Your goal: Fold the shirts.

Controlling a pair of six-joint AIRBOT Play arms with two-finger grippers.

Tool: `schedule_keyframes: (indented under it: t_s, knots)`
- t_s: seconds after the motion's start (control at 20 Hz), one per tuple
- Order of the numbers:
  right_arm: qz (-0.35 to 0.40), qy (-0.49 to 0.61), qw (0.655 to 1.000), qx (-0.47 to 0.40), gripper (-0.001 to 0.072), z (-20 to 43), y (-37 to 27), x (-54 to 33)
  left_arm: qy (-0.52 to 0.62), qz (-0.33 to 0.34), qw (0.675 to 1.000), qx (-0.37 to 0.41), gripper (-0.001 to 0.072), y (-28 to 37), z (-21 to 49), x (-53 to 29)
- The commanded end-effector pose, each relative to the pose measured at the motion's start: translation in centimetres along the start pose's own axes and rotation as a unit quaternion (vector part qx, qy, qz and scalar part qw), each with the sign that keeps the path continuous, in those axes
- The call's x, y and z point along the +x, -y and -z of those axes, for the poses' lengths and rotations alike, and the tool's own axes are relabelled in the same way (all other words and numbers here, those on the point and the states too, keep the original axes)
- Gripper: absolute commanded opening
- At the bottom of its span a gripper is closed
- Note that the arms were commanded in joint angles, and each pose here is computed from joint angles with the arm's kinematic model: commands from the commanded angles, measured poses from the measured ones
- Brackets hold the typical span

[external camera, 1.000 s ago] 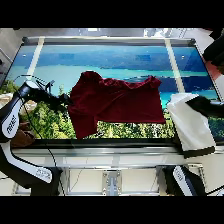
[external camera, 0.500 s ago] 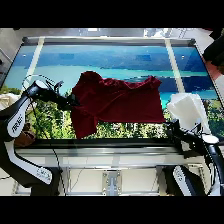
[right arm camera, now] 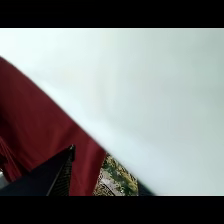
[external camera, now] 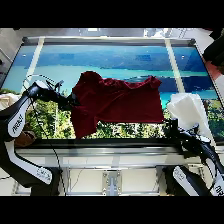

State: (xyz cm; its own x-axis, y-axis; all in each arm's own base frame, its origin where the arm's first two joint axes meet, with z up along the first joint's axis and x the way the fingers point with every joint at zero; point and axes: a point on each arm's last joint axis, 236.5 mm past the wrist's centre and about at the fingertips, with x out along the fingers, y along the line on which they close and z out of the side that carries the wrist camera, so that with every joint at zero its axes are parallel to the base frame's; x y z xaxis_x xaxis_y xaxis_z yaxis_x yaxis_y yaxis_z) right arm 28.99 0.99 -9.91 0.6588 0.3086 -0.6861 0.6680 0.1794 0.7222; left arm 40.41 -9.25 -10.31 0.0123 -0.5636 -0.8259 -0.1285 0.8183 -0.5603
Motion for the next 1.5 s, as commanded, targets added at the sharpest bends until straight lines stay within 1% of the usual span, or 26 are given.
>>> schedule_keyframes:
  t_s: [0.0,0.1,0.2,0.25,0.3,0.35,0.4,0.45,0.55,0.65,0.75,0.8,0.85,0.9,1.0,1.05,1.1,1.2,1.25,1.3,1.4,1.45]
  knots:
    - [0.019,-0.006,0.999,-0.026,0.0405,0.2,-0.8,2.3,0.003,-0.001,1.0,0.0,0.0529,0.0,-0.1,0.0]
    - [0.024,0.001,0.999,-0.025,0.0403,-0.7,-1.5,3.3,0.003,-0.001,1.0,0.0,0.0528,0.0,-0.2,0.0]
    - [0.017,0.012,1.0,-0.012,0.0293,-1.7,-2.4,3.7,0.007,-0.002,1.0,0.001,0.0528,-0.1,-0.3,0.0]
    - [0.012,0.019,1.0,-0.008,0.025,-2.2,-2.9,3.7,0.012,-0.003,1.0,0.0,0.051,-0.1,-0.6,0.0]
    - [0.009,0.024,1.0,-0.01,0.0243,-2.5,-3.3,3.7,0.017,-0.003,1.0,0.0,0.0442,-0.1,-0.8,0.0]
    - [0.005,0.025,1.0,-0.013,0.0241,-2.6,-3.7,3.7,0.022,0.001,1.0,-0.002,0.0311,0.0,-1.0,0.0]
    - [0.001,0.023,1.0,-0.021,0.0139,-2.6,-4.2,3.6,0.027,0.006,1.0,-0.004,0.0121,0.3,-1.3,0.0]
    - [-0.003,0.021,0.999,-0.035,0.0017,-2.6,-4.6,3.6,0.031,0.011,0.999,-0.006,0.0013,0.5,-1.5,0.0]
    - [-0.024,0.003,0.994,-0.109,0.0012,-2.0,-6.6,3.4,0.037,0.03,0.999,-0.013,0.0012,1.4,-1.7,-0.2]
    - [-0.074,-0.025,0.976,-0.205,0.001,-0.7,-10.9,2.3,0.058,0.041,0.998,0.001,0.0011,2.3,-2.3,-1.7]
    - [-0.13,-0.029,0.945,-0.299,0.0009,0.5,-16.5,-0.6,0.102,0.042,0.994,0.017,0.0011,3.2,-2.9,-5.8]
    - [-0.146,-0.023,0.922,-0.358,0.0009,1.2,-19.0,-2.9,0.13,0.042,0.99,0.041,0.0011,4.1,-2.8,-9.0]
    - [-0.148,-0.011,0.893,-0.425,0.0009,1.9,-21.0,-5.6,0.159,0.045,0.984,0.06,0.0011,5.1,-2.3,-12.3]
    - [-0.136,0.002,0.871,-0.472,0.0009,2.5,-22.1,-8.3,0.192,0.051,0.977,0.079,0.0012,6.6,-1.4,-16.0]
    - [-0.109,0.051,0.833,-0.541,0.001,3.5,-24.0,-14.7,0.292,0.062,0.948,0.113,0.0012,9.9,1.1,-24.5]
    - [-0.1,0.094,0.812,-0.567,0.001,3.8,-25.2,-18.5,0.354,0.059,0.924,0.133,0.0012,11.6,2.7,-29.0]
    - [-0.104,0.146,0.793,-0.582,0.0009,4.2,-26.6,-22.4,0.415,0.049,0.894,0.16,0.0012,13.2,4.5,-33.0]
    - [-0.136,0.248,0.741,-0.61,0.0008,6.1,-29.7,-30.6,0.55,0.008,0.812,0.193,0.0011,16.1,8.8,-41.1]
    - [-0.153,0.284,0.715,-0.621,0.0008,7.4,-31.1,-34.1,0.608,-0.022,0.767,0.203,0.001,17.4,11.5,-44.7]
    - [-0.167,0.307,0.697,-0.627,0.0008,8.3,-32.2,-36.6,0.644,-0.048,0.733,0.215,0.001,18.9,14.1,-47.0]
    - [-0.187,0.336,0.671,-0.634,0.0008,9.5,-34.3,-40.1,0.685,-0.09,0.681,0.242,0.001,21.9,18.1,-49.9]
    - [-0.191,0.343,0.665,-0.636,0.0008,9.6,-35.2,-41.0,0.699,-0.104,0.66,0.255,0.0011,23.3,19.6,-51.0]
